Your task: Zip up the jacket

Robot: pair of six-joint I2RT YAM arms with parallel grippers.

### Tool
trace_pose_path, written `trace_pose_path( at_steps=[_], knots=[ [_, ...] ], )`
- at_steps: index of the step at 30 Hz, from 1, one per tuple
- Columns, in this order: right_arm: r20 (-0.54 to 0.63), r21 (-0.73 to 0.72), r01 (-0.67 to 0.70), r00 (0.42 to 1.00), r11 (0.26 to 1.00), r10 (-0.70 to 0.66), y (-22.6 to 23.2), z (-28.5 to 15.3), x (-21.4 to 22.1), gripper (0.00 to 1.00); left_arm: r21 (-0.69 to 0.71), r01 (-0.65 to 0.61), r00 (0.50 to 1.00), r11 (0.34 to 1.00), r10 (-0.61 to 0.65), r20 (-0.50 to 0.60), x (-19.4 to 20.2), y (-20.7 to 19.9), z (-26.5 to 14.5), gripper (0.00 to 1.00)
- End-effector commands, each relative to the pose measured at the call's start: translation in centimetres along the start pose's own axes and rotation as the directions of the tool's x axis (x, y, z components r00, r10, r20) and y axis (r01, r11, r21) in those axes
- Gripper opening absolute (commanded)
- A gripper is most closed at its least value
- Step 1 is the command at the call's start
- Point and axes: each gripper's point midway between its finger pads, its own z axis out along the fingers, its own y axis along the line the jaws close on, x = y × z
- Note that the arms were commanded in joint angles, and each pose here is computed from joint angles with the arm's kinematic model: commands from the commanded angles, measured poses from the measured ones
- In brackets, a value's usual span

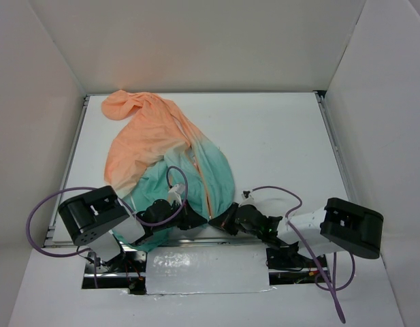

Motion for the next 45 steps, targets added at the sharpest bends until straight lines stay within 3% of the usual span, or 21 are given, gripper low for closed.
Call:
trace_pose_path(
  at_steps=[1,4,9,17,25,35,42,45],
  knots=[
    [0.004,-0.007,-0.026,1.000,1.000,0.026,1.8,0.2,0.0,0.00,0.087,-0.046,0.999,0.995,0.044,0.025,-0.5,-1.8,-0.2,0.00],
    [0.009,0.103,-0.033,0.999,0.994,0.032,1.1,0.4,-0.3,0.00,0.098,-0.060,0.998,0.993,0.058,0.027,-0.5,-2.0,-0.2,0.00],
    [-0.088,0.183,-0.042,0.994,0.982,0.059,2.1,0.6,0.0,0.00,0.139,-0.080,0.996,0.987,0.075,0.040,-0.5,-2.5,-0.8,0.00],
    [-0.082,0.322,-0.008,0.996,0.947,0.036,3.5,-0.4,-1.4,0.00,0.148,-0.106,0.994,0.983,0.100,0.049,-0.4,-2.5,-1.1,0.00],
    [-0.127,0.550,-0.099,0.971,0.829,0.201,2.4,0.3,-0.5,0.00,0.181,-0.129,0.991,0.975,0.119,0.064,-0.7,-3.3,-1.2,0.00],
    [-0.153,0.513,-0.162,0.949,0.843,0.276,4.1,1.1,-0.8,0.00,0.255,-0.228,0.973,0.940,0.214,0.083,-0.3,-4.6,-2.2,0.00],
    [-0.080,0.667,-0.239,0.918,0.705,0.388,1.1,1.9,-1.9,0.00,0.257,-0.248,0.969,0.934,0.234,0.084,0.2,-4.3,-2.0,0.00],
    [-0.082,0.676,-0.247,0.911,0.694,0.404,1.3,2.2,-2.0,0.00,0.257,-0.251,0.968,0.933,0.233,0.099,0.0,-4.3,-2.3,0.00]
  ],
)
